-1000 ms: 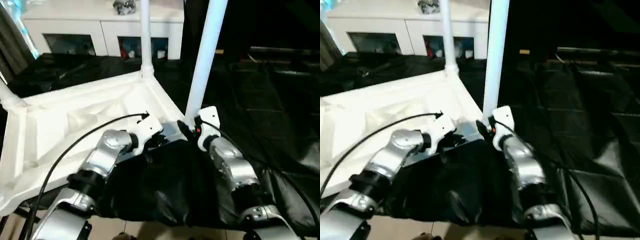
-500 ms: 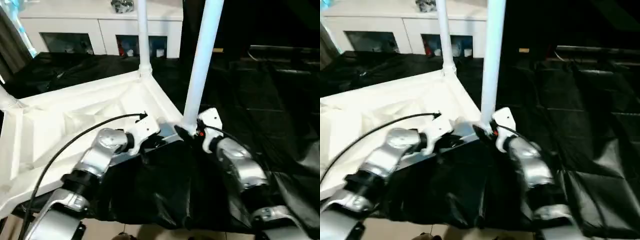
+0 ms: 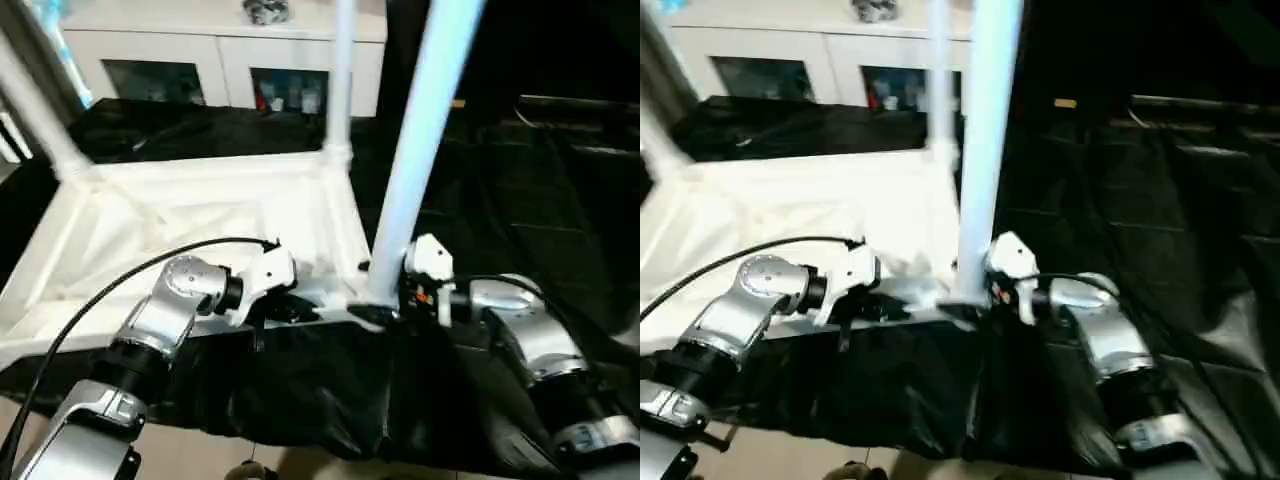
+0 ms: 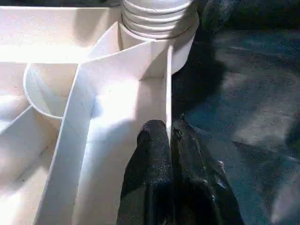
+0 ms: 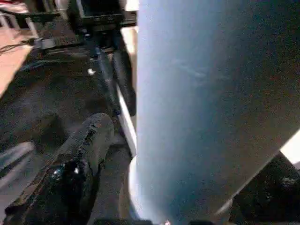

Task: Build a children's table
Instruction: Rotate leg to tighten

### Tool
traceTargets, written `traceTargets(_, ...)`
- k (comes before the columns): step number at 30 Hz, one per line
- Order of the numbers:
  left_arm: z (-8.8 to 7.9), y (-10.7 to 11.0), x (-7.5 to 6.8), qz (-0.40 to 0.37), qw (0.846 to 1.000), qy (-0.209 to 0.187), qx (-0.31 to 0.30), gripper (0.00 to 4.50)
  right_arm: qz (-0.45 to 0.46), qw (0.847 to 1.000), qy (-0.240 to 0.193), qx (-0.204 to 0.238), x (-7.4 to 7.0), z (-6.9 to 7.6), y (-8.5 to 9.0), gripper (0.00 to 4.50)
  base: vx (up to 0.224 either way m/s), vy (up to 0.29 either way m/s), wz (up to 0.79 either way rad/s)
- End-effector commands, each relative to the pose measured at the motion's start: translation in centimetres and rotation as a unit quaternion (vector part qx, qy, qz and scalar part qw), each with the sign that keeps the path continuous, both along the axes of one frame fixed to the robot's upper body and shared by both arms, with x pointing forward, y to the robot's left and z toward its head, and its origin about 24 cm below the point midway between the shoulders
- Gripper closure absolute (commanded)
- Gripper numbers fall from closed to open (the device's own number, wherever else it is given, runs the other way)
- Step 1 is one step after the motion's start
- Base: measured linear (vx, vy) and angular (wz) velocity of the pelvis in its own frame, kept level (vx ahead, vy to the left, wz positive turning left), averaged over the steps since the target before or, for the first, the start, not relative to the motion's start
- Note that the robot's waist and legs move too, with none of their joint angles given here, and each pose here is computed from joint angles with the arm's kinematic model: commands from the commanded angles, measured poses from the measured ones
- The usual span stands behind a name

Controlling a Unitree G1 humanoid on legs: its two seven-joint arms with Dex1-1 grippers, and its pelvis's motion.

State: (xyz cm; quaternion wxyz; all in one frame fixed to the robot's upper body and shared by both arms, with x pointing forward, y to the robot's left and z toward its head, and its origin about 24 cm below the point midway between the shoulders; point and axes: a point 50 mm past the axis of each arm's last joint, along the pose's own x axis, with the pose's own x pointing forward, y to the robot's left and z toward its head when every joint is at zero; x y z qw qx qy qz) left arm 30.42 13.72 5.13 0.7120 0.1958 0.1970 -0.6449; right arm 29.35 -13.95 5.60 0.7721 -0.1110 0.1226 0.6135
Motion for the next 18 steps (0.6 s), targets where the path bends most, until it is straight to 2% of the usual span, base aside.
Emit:
traceTargets(1,1.36,-0.54,0.39,-0.012,0.999,-0.03,-0.018,4.5,0.064,0.997,0.032,-0.013,-1.19,-0.92,1.32,1.09,0.0,0.0,0.0)
traceTargets(3,1.36,-0.42,0.38,-0.015,0.999,-0.029,-0.016,4.5,0.072,0.997,0.032,-0.022,-1.33,-1.07,1.32,1.12,0.0,0.0,0.0)
traceTargets(6,1.35,-0.28,0.35,-0.017,0.999,-0.028,-0.014,4.5,0.076,0.996,0.032,-0.027,-1.41,-1.14,1.33,1.49,0.0,0.0,0.0)
traceTargets(11,1.3,-0.12,0.38,-0.016,0.999,-0.028,-0.012,4.5,0.076,0.996,0.034,-0.027,-1.48,-1.16,1.4,1.82,0.0,0.0,0.0)
traceTargets(18,1.2,-0.31,0.67,0.006,0.999,-0.037,-0.015,4.5,0.054,0.998,0.037,-0.004,-1.86,-1.36,1.63,1.96,0.0,0.0,0.0)
